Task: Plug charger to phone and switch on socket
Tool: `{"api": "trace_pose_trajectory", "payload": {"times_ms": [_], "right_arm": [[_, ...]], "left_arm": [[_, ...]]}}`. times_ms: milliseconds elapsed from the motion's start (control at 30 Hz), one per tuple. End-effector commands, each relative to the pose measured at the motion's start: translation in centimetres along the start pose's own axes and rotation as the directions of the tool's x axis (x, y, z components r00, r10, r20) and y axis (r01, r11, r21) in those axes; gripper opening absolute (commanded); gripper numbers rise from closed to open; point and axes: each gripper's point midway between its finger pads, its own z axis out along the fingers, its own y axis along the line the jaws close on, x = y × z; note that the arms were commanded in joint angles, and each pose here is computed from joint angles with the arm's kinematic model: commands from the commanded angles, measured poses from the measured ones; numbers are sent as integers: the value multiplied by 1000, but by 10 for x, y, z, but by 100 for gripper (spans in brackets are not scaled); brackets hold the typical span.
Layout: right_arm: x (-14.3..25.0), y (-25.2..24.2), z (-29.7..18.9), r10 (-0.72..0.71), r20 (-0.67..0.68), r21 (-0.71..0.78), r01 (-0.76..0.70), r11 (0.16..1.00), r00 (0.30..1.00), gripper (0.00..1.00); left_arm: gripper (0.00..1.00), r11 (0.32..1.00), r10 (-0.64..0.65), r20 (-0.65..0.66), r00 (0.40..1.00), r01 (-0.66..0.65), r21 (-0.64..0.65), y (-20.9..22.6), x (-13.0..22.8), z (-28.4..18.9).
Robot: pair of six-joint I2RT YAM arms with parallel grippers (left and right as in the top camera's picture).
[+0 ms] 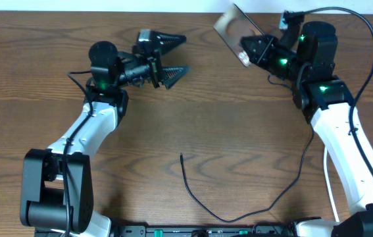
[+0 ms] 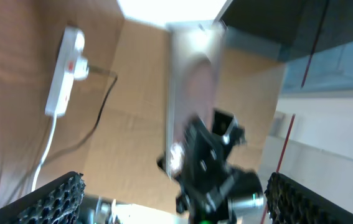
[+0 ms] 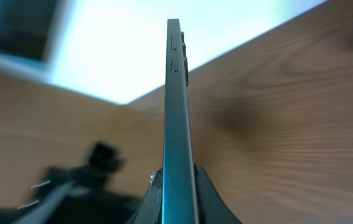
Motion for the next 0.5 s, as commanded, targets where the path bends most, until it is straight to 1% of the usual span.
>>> {"api": "trace_pose_trajectory", "payload": {"times_ms": [0, 133, 233, 467], "right_arm": [[20, 44, 0, 166, -125, -140, -183, 973, 978, 1], [30, 61, 5, 211, -155, -166, -236, 957, 965, 1], [41, 70, 8, 289, -198, -160, -322, 933, 937, 1], [58, 82, 16, 376, -230, -135, -412, 901, 898, 1]], "left_arm": [[92, 994, 89, 89, 992, -94, 52, -26, -10, -2], [92, 993, 85, 160, 983, -97, 69, -31, -22, -4], [92, 989, 94, 204, 975, -114, 89, -36, -28, -5], [92, 969, 157, 245, 957, -197, 149, -57, -29, -9]]}}
